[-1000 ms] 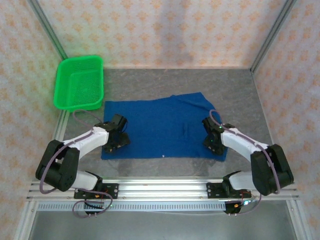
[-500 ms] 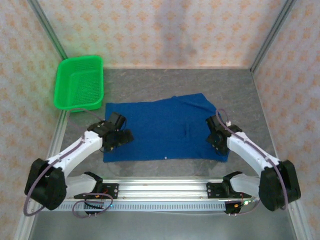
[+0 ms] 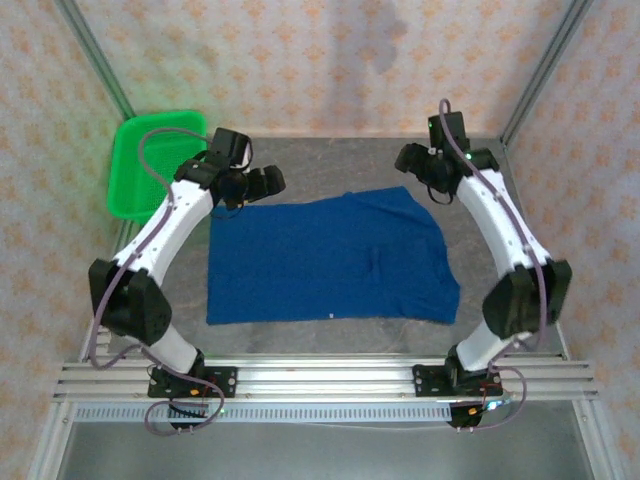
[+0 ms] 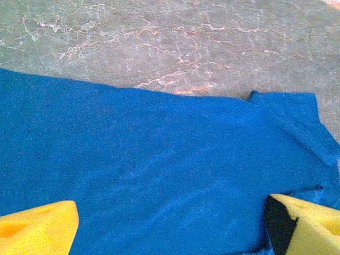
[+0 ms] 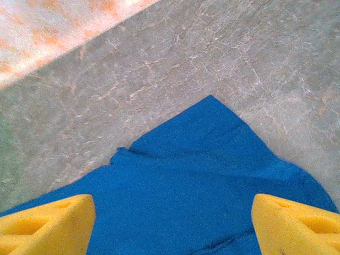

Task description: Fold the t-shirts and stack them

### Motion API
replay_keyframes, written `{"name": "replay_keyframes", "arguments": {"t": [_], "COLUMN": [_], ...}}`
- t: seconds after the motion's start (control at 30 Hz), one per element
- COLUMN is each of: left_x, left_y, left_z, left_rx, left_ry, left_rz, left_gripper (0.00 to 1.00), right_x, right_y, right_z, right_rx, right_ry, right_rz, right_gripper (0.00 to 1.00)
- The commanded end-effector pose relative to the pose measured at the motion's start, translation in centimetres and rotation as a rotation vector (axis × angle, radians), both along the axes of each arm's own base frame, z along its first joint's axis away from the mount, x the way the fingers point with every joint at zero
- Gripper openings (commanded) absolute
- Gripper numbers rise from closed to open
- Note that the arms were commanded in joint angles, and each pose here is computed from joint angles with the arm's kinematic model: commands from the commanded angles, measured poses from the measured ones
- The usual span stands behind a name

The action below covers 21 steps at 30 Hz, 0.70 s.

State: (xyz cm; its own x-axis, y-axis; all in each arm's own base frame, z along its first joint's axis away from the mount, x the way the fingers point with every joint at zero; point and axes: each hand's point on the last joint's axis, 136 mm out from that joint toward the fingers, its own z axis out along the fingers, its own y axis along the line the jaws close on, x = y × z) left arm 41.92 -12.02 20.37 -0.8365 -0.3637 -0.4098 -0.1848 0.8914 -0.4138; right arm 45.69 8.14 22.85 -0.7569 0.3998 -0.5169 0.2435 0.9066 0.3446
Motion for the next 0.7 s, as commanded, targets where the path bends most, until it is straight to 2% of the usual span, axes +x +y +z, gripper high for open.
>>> {"name": "replay_keyframes", "arguments": {"t": [0.0, 0.13, 0.33, 0.5, 0.67], "left_x": [2.0, 3.9, 4.9, 5.0, 4.5], "left_y": [0.7, 1.6, 4.0, 5.2, 5.4], "left_z": [0.6, -1.3, -4.4, -5.8, -6.9], "left_rx": [-0.016, -0.010, 0.042, 0.050, 0.059], "left_ry": [-0.031, 0.004, 0.061, 0.081, 0.103], "left_rz": [-0.013, 0.021, 0.073, 0.098, 0.095], "left_gripper": [0.91, 0.90, 0.88, 0.88, 0.87], "right_x": [2.2, 5.5, 8.7, 9.8, 9.3], "right_y": [-0.3, -0.5, -0.5, -0.3, -0.3], "right_z": [-3.1, -7.2, -11.9, -15.1, -17.4], "right_rx": [0.002, -0.016, -0.065, -0.068, -0.059], "right_ry": [0.077, 0.155, 0.224, 0.273, 0.327], "right_rz": [0.089, 0.151, 0.213, 0.235, 0.232], "right_gripper": [0.75, 0.71, 0.68, 0.63, 0.57]}}
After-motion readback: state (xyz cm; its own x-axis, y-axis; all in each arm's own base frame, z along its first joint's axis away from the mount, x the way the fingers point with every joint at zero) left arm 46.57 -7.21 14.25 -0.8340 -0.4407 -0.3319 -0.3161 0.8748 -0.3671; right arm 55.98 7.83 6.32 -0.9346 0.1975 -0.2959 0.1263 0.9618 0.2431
